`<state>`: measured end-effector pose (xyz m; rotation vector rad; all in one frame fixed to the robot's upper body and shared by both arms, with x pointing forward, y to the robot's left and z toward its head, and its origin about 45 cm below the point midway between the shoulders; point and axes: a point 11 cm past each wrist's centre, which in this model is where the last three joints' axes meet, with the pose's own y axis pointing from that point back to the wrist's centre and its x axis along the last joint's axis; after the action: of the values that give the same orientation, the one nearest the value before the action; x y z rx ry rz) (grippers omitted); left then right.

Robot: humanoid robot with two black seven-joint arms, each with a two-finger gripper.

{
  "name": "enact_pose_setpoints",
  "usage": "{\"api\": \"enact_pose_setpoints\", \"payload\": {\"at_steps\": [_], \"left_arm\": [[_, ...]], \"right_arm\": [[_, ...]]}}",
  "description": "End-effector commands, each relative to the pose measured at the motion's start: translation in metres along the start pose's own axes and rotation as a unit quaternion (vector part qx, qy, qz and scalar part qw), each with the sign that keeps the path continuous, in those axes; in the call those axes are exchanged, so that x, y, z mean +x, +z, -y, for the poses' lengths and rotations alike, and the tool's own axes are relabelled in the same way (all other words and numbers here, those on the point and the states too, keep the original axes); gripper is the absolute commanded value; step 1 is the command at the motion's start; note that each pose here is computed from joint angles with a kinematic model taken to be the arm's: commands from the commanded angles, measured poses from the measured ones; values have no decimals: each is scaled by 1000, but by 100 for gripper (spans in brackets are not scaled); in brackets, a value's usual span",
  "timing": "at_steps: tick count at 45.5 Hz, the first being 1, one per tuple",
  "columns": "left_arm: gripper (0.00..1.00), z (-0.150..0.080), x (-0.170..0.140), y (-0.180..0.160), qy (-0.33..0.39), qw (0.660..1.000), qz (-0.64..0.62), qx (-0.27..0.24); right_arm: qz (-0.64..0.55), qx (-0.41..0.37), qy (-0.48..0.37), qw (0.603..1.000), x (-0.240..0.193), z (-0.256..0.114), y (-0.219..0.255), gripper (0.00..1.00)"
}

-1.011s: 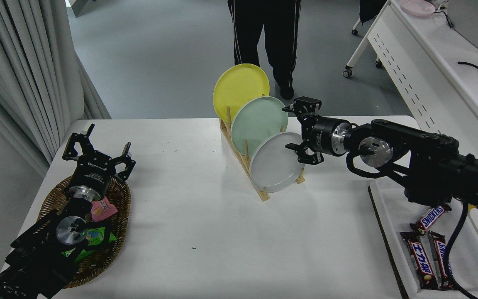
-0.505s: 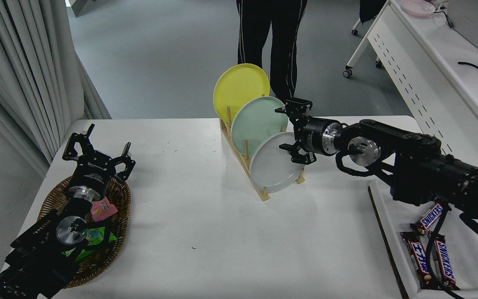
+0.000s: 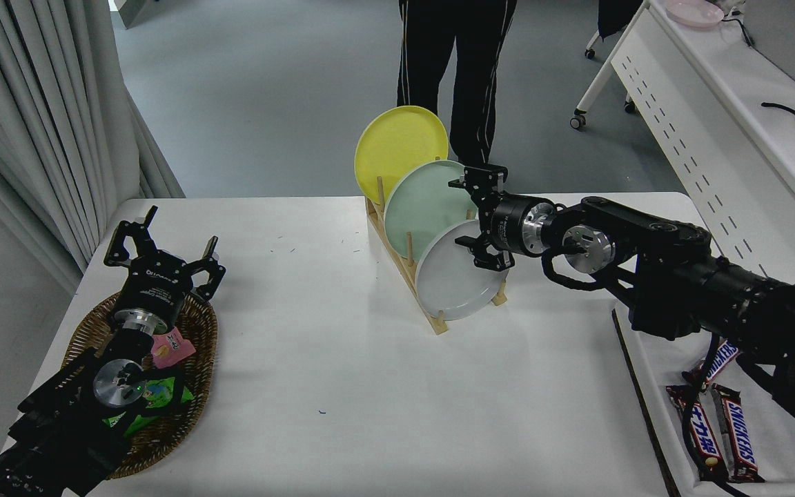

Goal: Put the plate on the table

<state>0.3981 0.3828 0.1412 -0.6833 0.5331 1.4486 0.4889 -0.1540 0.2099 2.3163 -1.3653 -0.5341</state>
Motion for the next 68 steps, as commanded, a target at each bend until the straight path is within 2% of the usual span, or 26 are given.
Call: {"api": "enact_pose_setpoints", "payload": {"at_steps": [1,3,11,21,29,48,64,68], "left_arm": [[100,0,0,0,0,1000,0,0],[100,0,0,0,0,1000,0,0],[100,0,0,0,0,1000,0,0],[100,0,0,0,0,1000,0,0],[100,0,0,0,0,1000,0,0],[100,0,0,0,0,1000,0,0],[100,0,0,0,0,1000,0,0],[100,0,0,0,0,1000,0,0]], "right_arm": [[1,-13,-2,1000,-1,0,3,68],[0,-19,-3,1000,-2,0,4,64],[3,-28,-8,1000,-4,-1,3,63],[7,-45,0,999,5,-6,3,54],[13,-47,0,999,6,-7,0,52],[21,-49,-15,998,-1,-11,-1,39],[29,-47,22,998,7,-11,-3,35],[29,-47,24,998,7,-11,-3,31]]}}
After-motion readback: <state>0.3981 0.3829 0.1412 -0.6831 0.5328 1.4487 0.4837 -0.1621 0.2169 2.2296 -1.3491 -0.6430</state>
